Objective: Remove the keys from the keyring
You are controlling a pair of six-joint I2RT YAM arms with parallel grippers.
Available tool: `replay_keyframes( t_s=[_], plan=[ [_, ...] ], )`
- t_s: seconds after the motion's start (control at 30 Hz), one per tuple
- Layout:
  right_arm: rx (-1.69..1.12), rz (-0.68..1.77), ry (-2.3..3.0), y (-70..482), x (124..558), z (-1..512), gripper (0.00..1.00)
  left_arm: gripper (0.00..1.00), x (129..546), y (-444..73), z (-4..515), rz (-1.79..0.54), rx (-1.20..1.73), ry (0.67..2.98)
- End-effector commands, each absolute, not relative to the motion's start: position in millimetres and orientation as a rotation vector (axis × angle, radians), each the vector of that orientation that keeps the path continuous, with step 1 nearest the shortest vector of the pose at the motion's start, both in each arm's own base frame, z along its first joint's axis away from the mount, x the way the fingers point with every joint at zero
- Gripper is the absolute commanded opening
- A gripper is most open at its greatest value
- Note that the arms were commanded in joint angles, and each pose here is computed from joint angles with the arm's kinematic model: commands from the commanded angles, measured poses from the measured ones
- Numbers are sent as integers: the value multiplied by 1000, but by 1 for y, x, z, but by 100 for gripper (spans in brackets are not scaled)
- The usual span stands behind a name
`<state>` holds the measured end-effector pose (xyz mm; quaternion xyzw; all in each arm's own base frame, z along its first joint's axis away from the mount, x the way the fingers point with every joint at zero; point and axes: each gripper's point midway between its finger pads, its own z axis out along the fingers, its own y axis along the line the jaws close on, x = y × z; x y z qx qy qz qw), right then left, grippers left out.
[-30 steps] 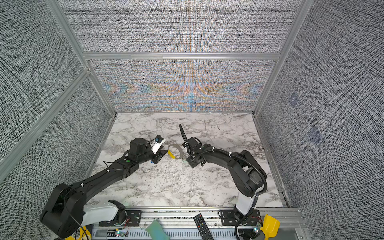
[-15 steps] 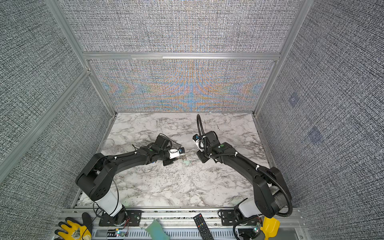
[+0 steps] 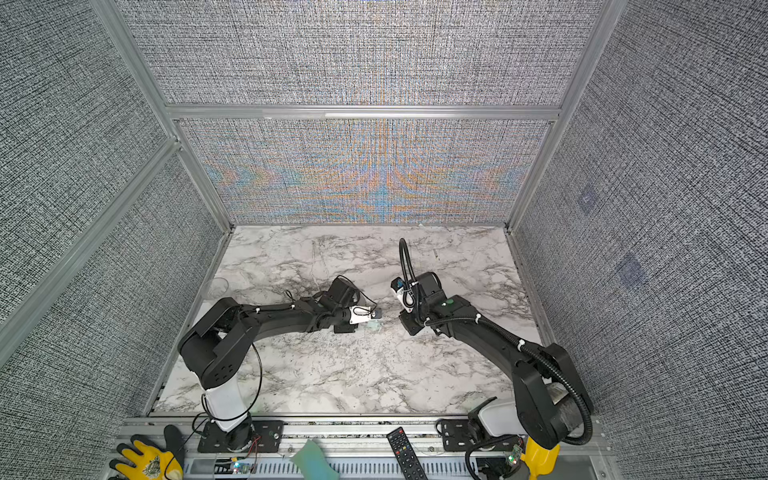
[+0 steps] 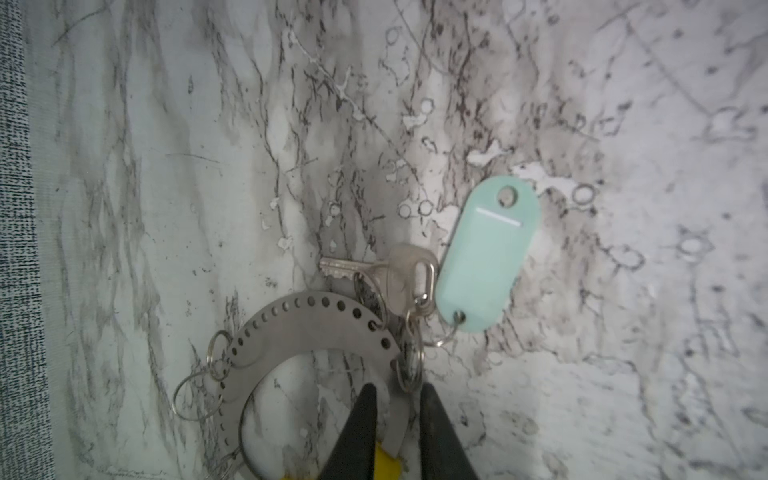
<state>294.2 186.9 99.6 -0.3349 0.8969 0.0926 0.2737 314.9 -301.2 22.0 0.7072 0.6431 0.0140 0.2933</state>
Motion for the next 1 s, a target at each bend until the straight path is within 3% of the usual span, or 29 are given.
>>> replay_keyframes(
  t_s=[0.0,0.3,0.63,0.97],
  plan=[
    [-903,260,2405,189,296,99,27,22,323,-307,27,63,1864,1684],
    [-917,266,2413,187,296,95,22,19,316,-317,26,-1,1900,1645],
    [-908,279,2415,185,298,94,16,0,313,-320,29,-24,1910,1631],
    [-863,317,2321,183,305,116,15,0,311,-319,82,-102,1724,1686]
  ],
)
